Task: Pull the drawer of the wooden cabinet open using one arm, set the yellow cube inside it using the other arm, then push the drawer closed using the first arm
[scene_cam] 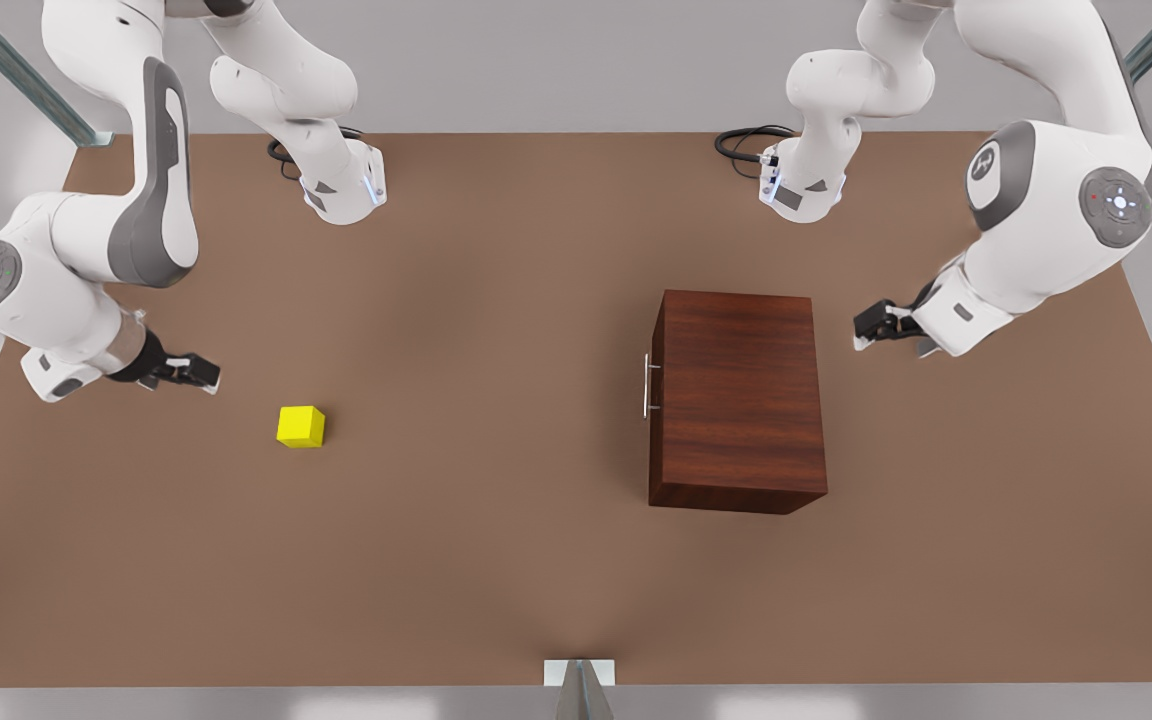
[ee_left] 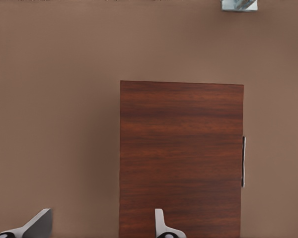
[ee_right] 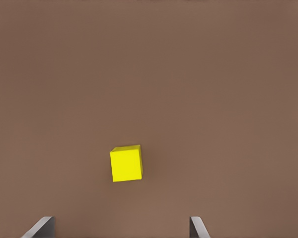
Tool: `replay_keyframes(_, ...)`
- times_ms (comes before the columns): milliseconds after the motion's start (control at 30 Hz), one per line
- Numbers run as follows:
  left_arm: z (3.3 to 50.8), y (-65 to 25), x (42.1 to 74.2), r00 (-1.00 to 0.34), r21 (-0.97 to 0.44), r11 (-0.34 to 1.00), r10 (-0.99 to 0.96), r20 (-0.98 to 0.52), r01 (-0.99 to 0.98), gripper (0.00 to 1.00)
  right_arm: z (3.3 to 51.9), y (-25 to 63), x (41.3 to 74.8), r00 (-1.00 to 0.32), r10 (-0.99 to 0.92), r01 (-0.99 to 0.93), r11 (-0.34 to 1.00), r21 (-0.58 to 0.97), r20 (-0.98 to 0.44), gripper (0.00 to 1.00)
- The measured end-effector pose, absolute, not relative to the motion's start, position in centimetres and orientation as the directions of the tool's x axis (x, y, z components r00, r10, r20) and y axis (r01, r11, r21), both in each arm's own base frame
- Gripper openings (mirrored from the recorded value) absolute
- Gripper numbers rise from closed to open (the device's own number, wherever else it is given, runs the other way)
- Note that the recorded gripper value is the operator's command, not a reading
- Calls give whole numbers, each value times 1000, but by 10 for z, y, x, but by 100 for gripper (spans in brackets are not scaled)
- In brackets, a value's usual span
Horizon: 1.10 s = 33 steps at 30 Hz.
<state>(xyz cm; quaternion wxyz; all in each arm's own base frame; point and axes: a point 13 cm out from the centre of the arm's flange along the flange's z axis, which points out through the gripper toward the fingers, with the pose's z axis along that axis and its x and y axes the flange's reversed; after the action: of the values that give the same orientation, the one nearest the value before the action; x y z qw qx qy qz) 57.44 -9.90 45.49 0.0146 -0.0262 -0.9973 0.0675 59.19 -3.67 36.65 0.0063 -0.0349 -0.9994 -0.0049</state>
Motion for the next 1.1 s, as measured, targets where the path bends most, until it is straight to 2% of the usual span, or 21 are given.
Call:
replay_keyframes(133,453,-93,580,-999,-136,990,39,16,36,100,368,-36,601,-997,68,68,998,9,-23,100)
replay_keyframes(200,442,-121,580,-996,-115,990,85,30,81,100,368,-36,604,-997,68,68,998,9,-33,100)
replay_keyframes(267,437,-221,580,-974,-88,971,225,26,222,100,367,-35,606,-997,68,68,998,8,-37,100)
replay_keyframes(333,430,-342,558,-931,-66,930,364,15,362,100,366,-35,608,-997,68,67,998,8,-42,100)
replay_keyframes(467,387,-456,532,-922,2,922,386,24,386,100,366,-35,609,-997,68,68,998,8,-48,100)
replay_keyframes(533,364,-490,533,-940,25,939,342,12,342,100,366,-35,610,-996,69,69,998,8,-50,100)
replay_keyframes(667,319,-490,555,-979,105,974,202,-16,199,100,366,-35,610,-996,70,70,998,8,-52,100)
replay_keyframes(767,306,-477,567,-993,156,982,111,-45,103,100,365,-35,611,-996,71,70,997,8,-51,100)
replay_keyframes(1100,215,-457,543,-999,385,922,-12,-38,-26,100,364,-34,611,-996,70,70,998,9,-51,100)
